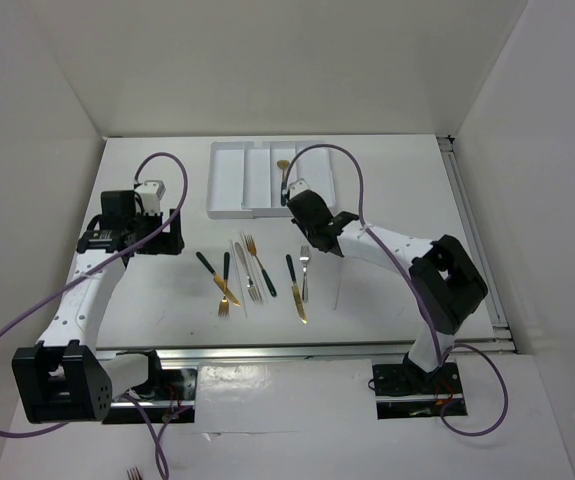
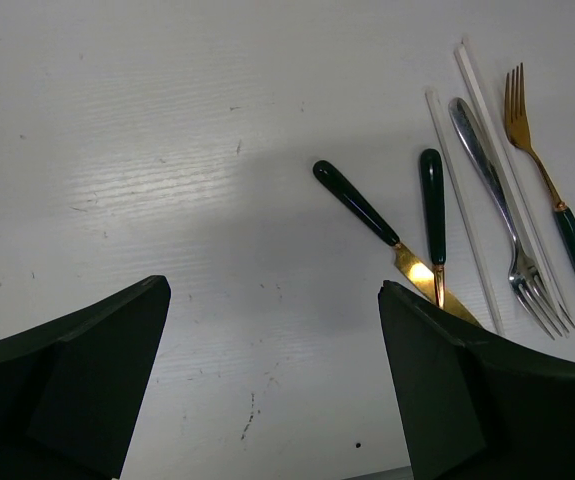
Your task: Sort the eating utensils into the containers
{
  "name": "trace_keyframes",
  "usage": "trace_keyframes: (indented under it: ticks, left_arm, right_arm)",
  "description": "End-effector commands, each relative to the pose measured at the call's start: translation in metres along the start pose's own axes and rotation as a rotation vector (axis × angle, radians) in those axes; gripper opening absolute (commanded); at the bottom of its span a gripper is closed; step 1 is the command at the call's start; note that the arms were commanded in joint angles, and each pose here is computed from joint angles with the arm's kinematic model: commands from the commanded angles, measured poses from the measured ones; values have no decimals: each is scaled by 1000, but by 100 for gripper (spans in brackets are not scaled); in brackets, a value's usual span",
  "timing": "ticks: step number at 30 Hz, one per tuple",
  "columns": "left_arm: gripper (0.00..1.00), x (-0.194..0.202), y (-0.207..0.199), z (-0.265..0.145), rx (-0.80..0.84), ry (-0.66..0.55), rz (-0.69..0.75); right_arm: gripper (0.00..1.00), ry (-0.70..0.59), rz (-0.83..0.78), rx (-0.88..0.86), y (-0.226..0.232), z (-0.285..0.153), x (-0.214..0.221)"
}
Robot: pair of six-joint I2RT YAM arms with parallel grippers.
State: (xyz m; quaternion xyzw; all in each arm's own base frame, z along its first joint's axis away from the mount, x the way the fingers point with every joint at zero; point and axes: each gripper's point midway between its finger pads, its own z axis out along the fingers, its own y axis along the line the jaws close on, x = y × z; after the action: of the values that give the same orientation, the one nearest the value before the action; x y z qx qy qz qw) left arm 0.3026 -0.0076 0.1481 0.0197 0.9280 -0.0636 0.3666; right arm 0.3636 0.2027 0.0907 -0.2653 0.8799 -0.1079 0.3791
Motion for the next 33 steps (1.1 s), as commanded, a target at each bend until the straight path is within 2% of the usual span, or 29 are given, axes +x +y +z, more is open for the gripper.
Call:
trace_keyframes:
  ticks: [1, 7, 13, 16, 25, 26, 28, 33]
  left_arm:
    - [100, -21, -3, -7, 11, -53, 14]
    - [100, -25, -2, -8, 2, -53, 4]
    - [100, -33, 8, -18, -71, -94, -11]
    - [100, -36, 13, -24, -104, -113, -21]
    - [100, -38, 15, -34, -125, -145, -18]
    - [100, -38, 14, -38, -125, -162, -16]
    - [100, -34, 14, -36, -125, -151, -17]
    - [100, -27, 14, -34, -125, -139, -19]
  right_arm:
    - [0, -178, 75, 18, -11, -24, -62]
    - [0, -274, 138, -87, 0, -39, -103]
    - [0, -450, 200, -229, 11, -69, -152]
    - [0, -471, 250, -283, 14, -76, -167]
    - [0, -415, 491, -451, 0, -58, -190]
    - [0, -379, 555, -477, -5, -46, -190]
    - [0, -371, 577, -516, -6, -48, -197]
    - [0, -235, 748, -616, -15, -10, -197]
